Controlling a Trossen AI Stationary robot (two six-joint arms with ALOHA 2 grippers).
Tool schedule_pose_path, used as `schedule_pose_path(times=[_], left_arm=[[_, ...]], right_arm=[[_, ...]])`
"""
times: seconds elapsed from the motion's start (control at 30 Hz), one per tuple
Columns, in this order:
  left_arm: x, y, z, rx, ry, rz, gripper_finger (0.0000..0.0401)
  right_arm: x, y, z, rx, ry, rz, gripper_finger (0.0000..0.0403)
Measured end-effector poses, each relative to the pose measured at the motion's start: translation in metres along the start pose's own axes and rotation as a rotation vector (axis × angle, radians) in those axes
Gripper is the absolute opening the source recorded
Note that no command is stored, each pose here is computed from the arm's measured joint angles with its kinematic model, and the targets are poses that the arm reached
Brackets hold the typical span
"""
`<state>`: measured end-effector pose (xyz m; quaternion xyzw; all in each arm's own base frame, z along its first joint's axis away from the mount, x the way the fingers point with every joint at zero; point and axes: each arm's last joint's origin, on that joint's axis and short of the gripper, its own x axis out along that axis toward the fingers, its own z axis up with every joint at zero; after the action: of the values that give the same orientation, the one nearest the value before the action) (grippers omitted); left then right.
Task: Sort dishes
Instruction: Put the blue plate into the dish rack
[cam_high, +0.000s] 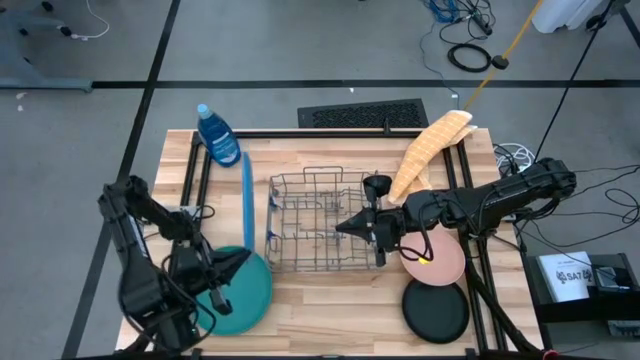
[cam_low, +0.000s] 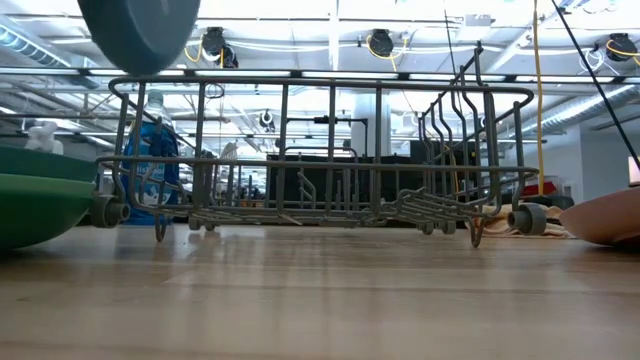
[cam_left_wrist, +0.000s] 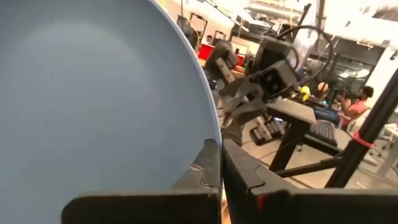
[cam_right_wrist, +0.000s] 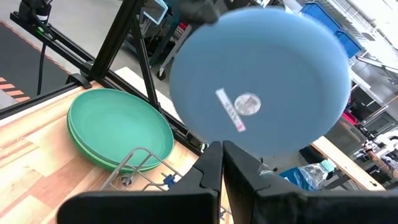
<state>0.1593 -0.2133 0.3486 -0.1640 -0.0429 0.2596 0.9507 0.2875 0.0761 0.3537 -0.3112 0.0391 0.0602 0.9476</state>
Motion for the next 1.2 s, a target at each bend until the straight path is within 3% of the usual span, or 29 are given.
schedule_pose_path(times=[0.53,0.83,1.07,1.2], left_arm=[[0.006,-0.002,-0.002,0.011,-0.012,0.019,0.0000],[0.011,-0.032,0.031,0.219,0.051,0.025,0.0000],[0.051,-0.062,0.060,0.439,0.176,-0.070,0.0000],[0.077,-0.054,0.081,0.469,0.207,-0.133,0.0000]], right_arm=[[0.000,-0.003,0.004,-0.004,-0.039,-0.024,0.0008],[0.000,-0.003,0.004,-0.023,-0.041,-0.032,0.0008],[0.000,-0.004,0.004,-0.029,-0.039,-0.036,0.0009],[0.000,-0.004,0.004,-0.030,-0.042,-0.032,0.0008]])
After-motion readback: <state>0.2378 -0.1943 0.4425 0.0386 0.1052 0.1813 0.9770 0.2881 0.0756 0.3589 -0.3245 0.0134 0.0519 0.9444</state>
